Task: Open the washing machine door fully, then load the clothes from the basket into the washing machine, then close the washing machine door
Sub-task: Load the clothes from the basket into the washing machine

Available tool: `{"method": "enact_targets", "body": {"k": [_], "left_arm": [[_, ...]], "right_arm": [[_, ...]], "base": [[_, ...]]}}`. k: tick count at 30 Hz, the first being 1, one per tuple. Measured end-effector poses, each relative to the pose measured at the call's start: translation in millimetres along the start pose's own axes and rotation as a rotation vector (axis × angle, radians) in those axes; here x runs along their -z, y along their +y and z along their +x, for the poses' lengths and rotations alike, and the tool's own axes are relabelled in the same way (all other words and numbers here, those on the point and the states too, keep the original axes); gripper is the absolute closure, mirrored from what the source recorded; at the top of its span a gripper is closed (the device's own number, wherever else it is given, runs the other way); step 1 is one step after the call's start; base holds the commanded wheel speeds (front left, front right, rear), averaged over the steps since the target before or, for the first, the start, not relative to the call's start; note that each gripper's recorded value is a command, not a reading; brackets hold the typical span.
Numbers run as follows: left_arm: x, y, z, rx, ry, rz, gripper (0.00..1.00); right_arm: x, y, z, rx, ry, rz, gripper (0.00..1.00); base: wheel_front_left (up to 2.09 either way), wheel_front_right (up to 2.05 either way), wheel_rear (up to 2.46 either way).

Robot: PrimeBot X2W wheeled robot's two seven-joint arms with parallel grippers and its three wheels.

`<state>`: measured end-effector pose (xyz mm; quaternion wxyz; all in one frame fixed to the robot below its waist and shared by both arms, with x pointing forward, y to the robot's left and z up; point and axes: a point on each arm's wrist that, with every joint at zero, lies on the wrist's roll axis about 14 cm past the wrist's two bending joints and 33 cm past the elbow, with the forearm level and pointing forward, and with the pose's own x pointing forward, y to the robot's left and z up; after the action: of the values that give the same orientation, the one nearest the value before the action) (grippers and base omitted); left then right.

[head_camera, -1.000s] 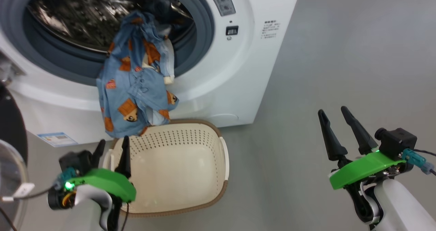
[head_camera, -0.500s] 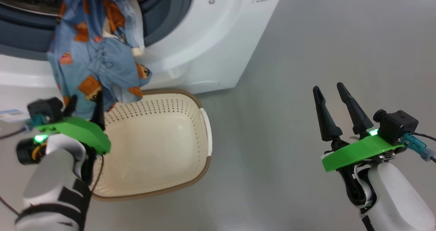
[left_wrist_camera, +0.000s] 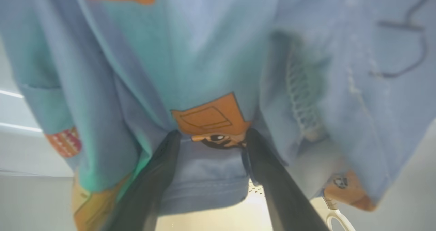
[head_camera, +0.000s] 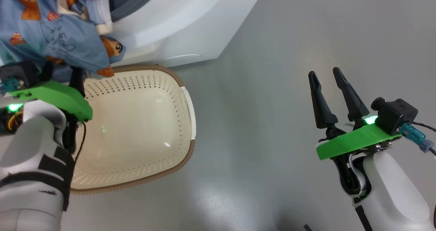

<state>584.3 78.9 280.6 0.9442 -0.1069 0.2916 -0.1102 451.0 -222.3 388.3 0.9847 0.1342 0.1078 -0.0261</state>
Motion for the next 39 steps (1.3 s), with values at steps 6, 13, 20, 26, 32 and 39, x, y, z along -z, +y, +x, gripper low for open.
{"method": "enact_targets", "body": {"k": [6, 13, 20, 26, 32, 39], "left_arm": [[-8.0, 2.3, 9.9, -0.013, -0.033, 0.003, 0.00], [-18.1, -1.9, 13.2, -0.006, -0.068, -0.001, 1.00], [-27.3, -9.5, 3.9, 0.013, -0.089, -0.004, 1.00], [-32.5, -11.6, -10.0, 0.021, -0.104, -0.006, 1.00], [-50.9, -21.7, -27.4, 0.057, -0.185, -0.021, 1.00], [-96.5, -45.2, -41.5, 0.132, -0.330, -0.005, 1.00]], "right_arm": [[0.7, -4.2, 1.1, 0.010, 0.003, -0.014, 0.00], [2.3, -4.8, 1.3, 0.011, 0.007, -0.019, 0.00], [-4.2, 2.2, 1.1, -0.008, -0.009, -0.014, 0.00], [-8.9, 12.2, 0.5, -0.039, -0.017, -0.015, 0.00], [-16.0, 22.0, 0.1, -0.065, -0.035, -0.010, 0.00], [-18.4, 31.9, 2.6, -0.094, -0.041, -0.006, 0.00]], "base": [[0.00, 0.00, 0.00], [0.00, 0.00, 0.00], [0.00, 0.00, 0.00], [0.00, 0.00, 0.00], [0.00, 0.00, 0.00], [0.00, 0.00, 0.00]]}}
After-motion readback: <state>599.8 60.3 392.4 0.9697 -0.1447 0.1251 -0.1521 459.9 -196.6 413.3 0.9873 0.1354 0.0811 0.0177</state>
